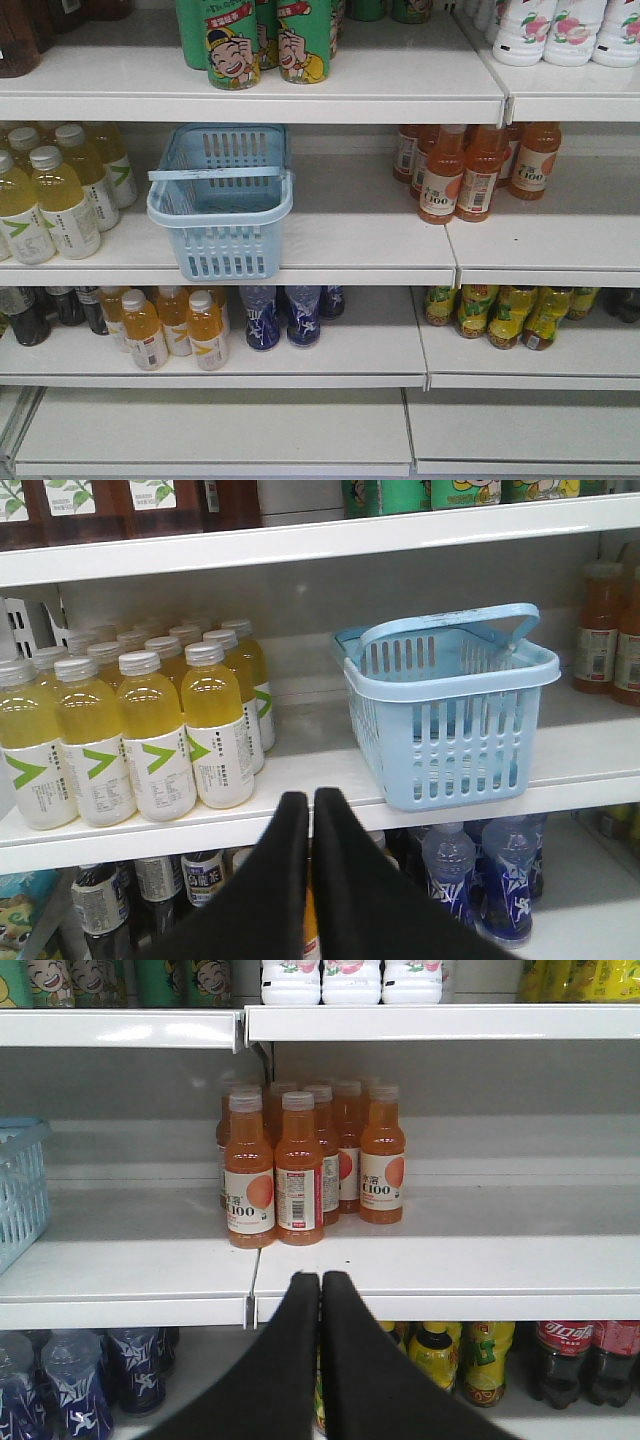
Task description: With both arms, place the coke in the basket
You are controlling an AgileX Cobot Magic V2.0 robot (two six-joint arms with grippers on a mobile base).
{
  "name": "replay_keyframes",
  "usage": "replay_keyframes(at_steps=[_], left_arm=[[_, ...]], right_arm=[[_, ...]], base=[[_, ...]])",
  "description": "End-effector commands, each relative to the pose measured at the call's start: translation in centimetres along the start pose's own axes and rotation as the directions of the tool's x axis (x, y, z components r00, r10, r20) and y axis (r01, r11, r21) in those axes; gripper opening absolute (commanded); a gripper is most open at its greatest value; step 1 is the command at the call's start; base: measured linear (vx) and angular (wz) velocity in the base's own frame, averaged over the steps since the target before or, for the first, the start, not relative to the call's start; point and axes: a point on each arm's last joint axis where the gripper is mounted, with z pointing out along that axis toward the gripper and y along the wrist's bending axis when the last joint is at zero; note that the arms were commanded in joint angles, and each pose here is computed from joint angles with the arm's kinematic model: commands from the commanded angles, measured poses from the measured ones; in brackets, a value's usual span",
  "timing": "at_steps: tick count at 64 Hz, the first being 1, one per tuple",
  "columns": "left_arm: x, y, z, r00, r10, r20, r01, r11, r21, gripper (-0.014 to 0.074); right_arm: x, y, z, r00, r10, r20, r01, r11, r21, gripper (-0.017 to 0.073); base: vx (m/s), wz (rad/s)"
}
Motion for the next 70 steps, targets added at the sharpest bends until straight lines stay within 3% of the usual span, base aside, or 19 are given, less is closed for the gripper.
replay_keyframes(at_steps=[1, 70], left_arm=[[-1.86, 0.02, -0.38, 0.993, -0.005, 0.121, 0.006, 1.000, -0.003, -0.0006], [-1.86, 0.02, -0.38, 0.993, -0.005, 0.121, 0.006, 1.000, -0.003, -0.0006]], right_arm=[[-0.45, -0.04, -0.09, 0.997, -0.011, 0.076, 0.011, 1.000, 0.008, -0.0010], [-0.45, -0.04, -0.09, 0.997, -0.011, 0.076, 0.011, 1.000, 0.008, -0.0010]], base=[[0.07, -0.01], [0.01, 0.00]])
